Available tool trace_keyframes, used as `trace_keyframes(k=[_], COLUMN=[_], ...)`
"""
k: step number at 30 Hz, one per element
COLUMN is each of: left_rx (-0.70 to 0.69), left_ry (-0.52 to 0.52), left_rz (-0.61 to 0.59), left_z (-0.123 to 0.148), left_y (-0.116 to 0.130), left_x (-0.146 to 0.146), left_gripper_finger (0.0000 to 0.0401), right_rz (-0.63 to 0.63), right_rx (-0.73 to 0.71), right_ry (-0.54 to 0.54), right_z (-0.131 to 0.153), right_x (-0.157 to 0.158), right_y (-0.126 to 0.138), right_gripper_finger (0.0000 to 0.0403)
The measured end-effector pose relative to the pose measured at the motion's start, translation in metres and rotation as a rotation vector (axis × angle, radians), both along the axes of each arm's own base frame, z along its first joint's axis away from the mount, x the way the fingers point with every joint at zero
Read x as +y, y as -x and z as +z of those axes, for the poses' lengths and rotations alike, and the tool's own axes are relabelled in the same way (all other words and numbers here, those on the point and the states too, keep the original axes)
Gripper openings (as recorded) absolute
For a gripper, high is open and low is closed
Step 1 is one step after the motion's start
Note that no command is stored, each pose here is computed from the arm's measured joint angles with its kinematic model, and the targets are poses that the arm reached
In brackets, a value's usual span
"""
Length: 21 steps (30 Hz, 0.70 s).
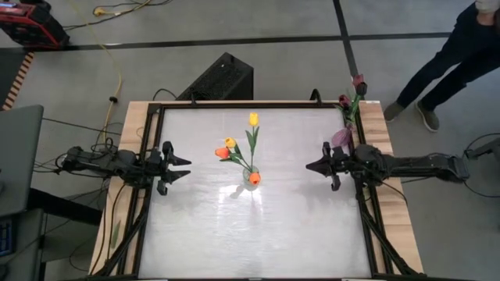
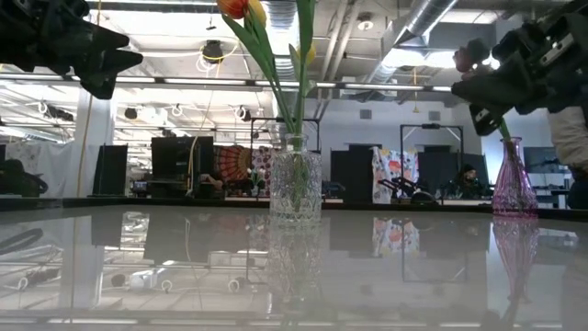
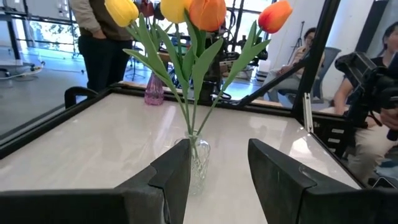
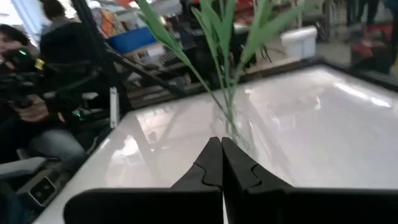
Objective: Sort flowers into vase by color
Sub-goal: Return to Home Position
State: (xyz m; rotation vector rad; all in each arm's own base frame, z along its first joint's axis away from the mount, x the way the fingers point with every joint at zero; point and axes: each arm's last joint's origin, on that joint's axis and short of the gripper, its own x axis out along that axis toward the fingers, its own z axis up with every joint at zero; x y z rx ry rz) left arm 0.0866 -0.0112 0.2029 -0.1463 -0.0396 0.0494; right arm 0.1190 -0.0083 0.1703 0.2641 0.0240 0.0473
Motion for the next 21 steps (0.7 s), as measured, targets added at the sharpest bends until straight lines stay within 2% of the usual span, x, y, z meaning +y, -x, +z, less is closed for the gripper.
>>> trace_keyframes(k=[6, 21], left_rx=[0.011, 0.011], left_ry=[0.006, 0.046], left_rz=[0.005, 0.007], left_z=[-0.003, -0.029], left_y=[-0.001, -0.009], left_x=[0.0, -0.002], left_gripper_finger=[0.0149, 0.0149], right_rz=[-0.047, -0.052], right_rx=[0.095, 0.154], right_ry=[-0.013, 0.005], right_z=[-0.009, -0.015], right_x=[-0.006, -0.006], right_y=[0.001, 0.002], right_gripper_finger=[0.0017, 0.0017])
